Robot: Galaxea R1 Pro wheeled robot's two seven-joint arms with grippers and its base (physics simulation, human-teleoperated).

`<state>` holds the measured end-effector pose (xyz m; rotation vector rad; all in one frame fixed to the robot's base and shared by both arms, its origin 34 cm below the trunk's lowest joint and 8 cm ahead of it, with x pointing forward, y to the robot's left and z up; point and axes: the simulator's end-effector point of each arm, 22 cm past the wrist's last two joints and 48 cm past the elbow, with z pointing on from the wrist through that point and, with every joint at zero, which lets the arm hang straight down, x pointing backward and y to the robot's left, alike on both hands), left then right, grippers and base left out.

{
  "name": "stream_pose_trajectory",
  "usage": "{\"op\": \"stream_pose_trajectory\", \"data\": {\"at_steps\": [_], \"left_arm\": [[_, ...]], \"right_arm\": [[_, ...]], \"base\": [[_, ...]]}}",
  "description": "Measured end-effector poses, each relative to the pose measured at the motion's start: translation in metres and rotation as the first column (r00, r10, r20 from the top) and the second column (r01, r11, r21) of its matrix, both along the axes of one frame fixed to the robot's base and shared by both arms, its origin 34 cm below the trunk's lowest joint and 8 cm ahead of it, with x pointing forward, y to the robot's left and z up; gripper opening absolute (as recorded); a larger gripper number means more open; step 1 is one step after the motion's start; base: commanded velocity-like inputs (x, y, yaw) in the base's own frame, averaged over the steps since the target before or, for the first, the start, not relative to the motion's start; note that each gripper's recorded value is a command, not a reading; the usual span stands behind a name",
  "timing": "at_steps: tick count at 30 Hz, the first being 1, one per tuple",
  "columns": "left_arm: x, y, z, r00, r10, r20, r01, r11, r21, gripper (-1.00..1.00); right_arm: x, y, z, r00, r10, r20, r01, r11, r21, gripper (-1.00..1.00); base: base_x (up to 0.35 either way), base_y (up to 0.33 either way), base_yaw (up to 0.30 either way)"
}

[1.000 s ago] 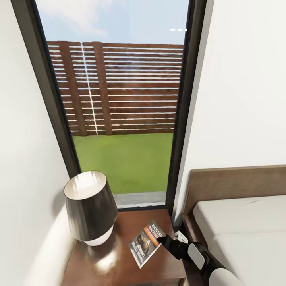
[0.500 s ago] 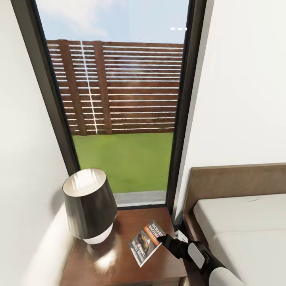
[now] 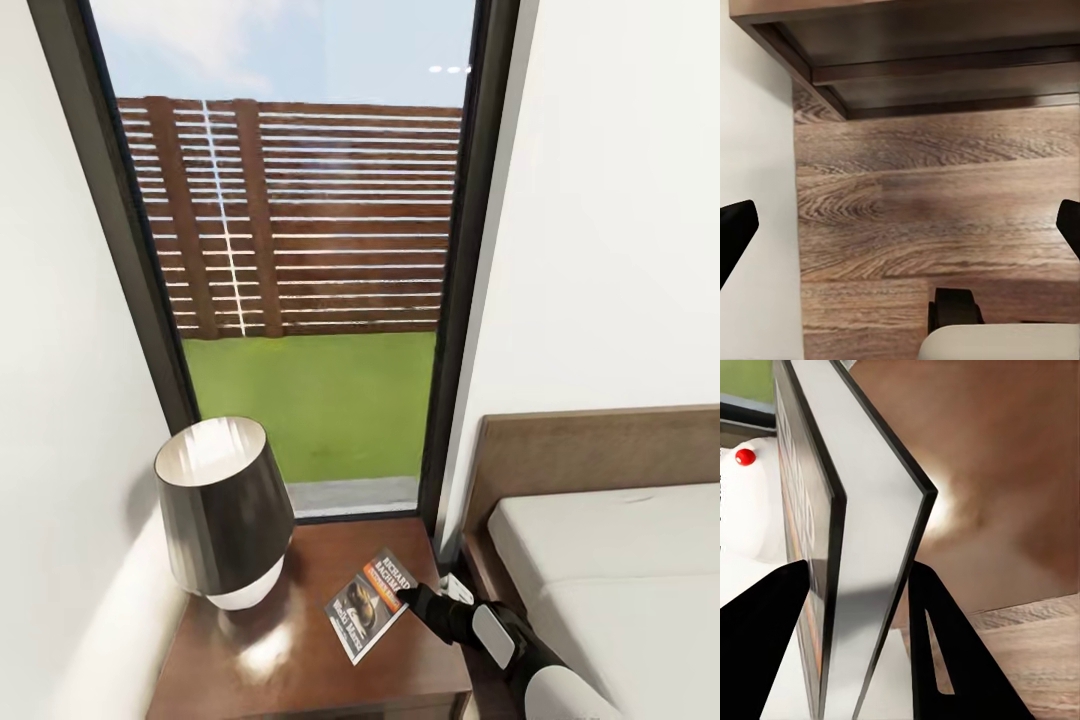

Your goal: In the bedroom, move the book from the bed onto either nightstand, and place the two sandals side by side next to the bed.

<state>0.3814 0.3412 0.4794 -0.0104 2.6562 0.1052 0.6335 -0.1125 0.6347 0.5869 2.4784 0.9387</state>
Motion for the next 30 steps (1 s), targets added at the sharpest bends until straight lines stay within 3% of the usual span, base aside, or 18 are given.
{"op": "stream_pose_trajectory", "data": {"at_steps": [7,18,30], "left_arm": [[0.0,0.0,-0.012,1.0,0.0,0.001,0.0,1.0,0.0,1.0],[-0.001,0.0,-0.031,1.0,0.0,0.001,0.0,1.0,0.0,1.0],[-0.003,0.0,-0.053,1.0,0.0,0.002,0.0,1.0,0.0,1.0]], "right_arm": [[0.002,-0.001,-0.01,1.0,0.0,0.004,0.0,1.0,-0.004,-1.0],[0.001,-0.012,-0.037,0.999,-0.021,-0.026,0.019,0.998,-0.058,-1.0],[0.0,-0.015,-0.059,0.999,-0.026,-0.029,0.024,0.998,-0.065,-1.0]], "base": [[0.0,0.0,0.0],[0.0,0.0,0.0],[0.0,0.0,0.0]]}}
